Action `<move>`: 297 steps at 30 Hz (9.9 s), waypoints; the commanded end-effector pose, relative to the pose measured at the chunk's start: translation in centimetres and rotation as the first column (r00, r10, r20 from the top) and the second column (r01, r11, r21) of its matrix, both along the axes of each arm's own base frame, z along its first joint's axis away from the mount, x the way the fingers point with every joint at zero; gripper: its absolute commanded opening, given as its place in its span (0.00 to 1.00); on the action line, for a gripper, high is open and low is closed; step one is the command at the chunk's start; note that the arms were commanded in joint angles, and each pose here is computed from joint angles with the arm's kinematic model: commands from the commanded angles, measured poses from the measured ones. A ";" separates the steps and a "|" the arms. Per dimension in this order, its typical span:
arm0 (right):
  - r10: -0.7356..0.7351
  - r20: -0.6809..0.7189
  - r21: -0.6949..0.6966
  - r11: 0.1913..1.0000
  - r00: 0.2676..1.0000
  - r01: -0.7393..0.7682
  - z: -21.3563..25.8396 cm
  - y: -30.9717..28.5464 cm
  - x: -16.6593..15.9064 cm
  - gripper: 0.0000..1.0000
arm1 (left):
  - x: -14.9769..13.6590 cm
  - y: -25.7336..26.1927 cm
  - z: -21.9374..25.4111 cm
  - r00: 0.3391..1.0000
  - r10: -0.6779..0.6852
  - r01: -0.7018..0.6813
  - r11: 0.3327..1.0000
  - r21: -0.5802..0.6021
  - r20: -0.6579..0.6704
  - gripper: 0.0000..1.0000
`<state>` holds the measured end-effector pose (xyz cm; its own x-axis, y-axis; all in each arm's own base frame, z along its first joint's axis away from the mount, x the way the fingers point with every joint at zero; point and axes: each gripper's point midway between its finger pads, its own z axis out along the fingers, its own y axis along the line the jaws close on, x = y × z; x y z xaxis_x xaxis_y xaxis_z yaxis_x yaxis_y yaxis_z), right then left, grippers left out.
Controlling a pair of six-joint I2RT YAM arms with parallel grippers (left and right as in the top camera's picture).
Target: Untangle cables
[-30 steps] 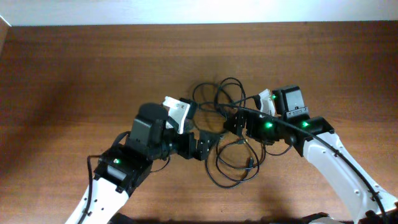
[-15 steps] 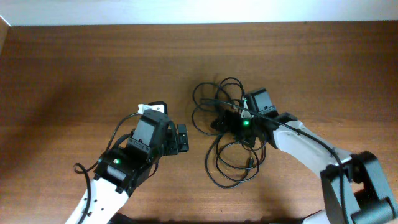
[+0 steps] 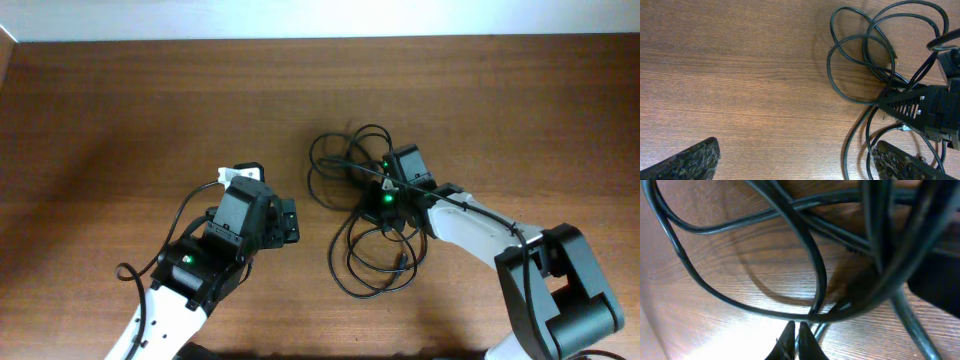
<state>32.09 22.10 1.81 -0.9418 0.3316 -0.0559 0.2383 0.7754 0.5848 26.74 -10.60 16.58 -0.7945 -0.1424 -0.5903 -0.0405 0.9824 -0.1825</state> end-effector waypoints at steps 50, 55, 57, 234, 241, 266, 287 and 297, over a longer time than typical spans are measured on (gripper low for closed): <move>0.707 0.541 -0.453 0.701 0.455 -0.551 2.8 7.1 1.1 0.93 | -1.8 -4.6 0.7 0.795 -0.605 0.596 0.792 0.135 0.037 0.99; 0.685 0.532 -0.454 0.727 0.499 -0.514 2.7 6.6 1.6 0.93 | -2.4 -5.4 0.7 0.747 -0.664 0.655 0.745 0.127 0.043 0.99; 0.671 0.522 -0.470 0.742 0.527 -0.478 2.5 6.0 2.1 0.93 | -2.4 -5.4 0.7 0.746 -0.664 0.655 0.745 0.127 0.043 0.99; -0.651 -0.024 -0.765 0.501 0.759 0.405 20.3 -55.8 -2.9 0.04 | -0.7 11.2 2.7 0.997 0.023 -0.027 0.998 0.057 0.068 0.99; -0.618 -0.185 -0.748 0.593 0.764 0.299 10.1 -55.3 -3.4 0.04 | -0.7 11.2 2.7 0.997 0.023 -0.027 0.998 0.057 0.068 0.99; -0.409 -0.232 -0.549 0.804 0.883 0.228 3.7 -48.6 -4.1 0.42 | -0.7 11.2 2.7 0.997 0.023 -0.027 0.998 0.058 0.068 0.99; 0.126 0.476 -0.148 0.987 0.871 -0.062 24.3 -26.3 4.5 0.99 | -0.7 10.9 2.7 0.998 0.012 -0.016 0.998 0.057 0.068 0.99; 0.434 0.314 -0.187 0.900 0.845 -0.393 18.4 -14.8 5.4 0.99 | -0.7 10.9 2.7 0.998 0.012 -0.016 0.998 0.058 0.068 0.99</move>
